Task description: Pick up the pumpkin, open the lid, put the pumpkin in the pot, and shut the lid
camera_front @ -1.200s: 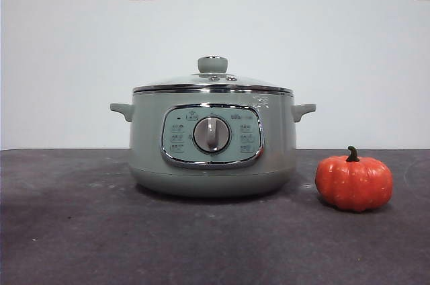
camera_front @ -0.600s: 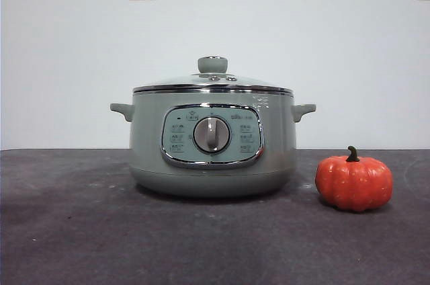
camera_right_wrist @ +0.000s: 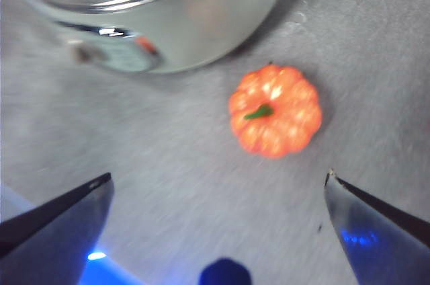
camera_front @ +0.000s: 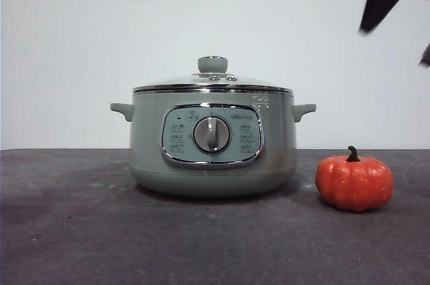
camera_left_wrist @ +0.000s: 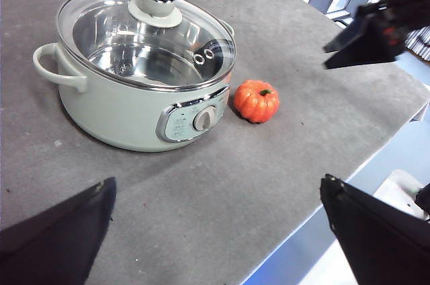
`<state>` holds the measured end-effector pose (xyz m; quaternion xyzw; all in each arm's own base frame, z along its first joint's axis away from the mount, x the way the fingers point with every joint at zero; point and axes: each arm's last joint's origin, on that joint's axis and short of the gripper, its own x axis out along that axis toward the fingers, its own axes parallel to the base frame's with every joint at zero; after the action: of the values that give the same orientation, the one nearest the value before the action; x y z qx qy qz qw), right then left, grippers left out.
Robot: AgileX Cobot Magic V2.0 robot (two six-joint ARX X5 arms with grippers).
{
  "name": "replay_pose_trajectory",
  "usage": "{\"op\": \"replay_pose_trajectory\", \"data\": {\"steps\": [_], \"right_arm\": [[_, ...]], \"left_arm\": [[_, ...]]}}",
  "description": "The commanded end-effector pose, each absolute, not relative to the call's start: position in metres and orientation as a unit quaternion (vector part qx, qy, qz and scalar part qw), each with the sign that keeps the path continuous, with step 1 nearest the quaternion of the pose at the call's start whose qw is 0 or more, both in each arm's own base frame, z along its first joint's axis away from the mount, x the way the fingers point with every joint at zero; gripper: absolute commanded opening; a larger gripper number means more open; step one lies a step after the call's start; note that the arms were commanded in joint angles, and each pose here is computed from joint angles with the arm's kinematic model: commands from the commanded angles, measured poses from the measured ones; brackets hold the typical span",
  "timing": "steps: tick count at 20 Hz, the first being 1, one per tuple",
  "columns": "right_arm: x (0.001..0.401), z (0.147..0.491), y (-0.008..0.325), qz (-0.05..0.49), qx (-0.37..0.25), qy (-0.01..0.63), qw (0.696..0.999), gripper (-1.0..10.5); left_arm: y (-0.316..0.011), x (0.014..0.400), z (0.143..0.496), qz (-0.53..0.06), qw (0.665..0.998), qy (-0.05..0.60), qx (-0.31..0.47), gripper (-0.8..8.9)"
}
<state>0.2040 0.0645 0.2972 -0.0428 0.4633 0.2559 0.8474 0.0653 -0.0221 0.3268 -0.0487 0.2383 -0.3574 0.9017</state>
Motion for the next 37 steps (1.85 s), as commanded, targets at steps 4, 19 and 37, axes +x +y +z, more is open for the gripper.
{"op": "replay_pose_trajectory", "data": {"steps": [4,19,37], "right_arm": [[0.244,0.261,0.082,0.235,-0.087,0.495,0.832,7.2],[0.294,0.186,0.1,0.221,-0.105,0.549,0.8,7.2],[0.269,0.235,0.092,0.207,-0.076,0.509,0.832,-0.1]], "left_arm": [[-0.022,0.065,0.328,-0.359,0.902,0.233,-0.044,7.86],[-0.022,0.065,0.328,-0.359,0.903,0.233,-0.044,7.86],[-0.022,0.074,0.331,-0.338,0.912,0.23,-0.038,7.85]]}}
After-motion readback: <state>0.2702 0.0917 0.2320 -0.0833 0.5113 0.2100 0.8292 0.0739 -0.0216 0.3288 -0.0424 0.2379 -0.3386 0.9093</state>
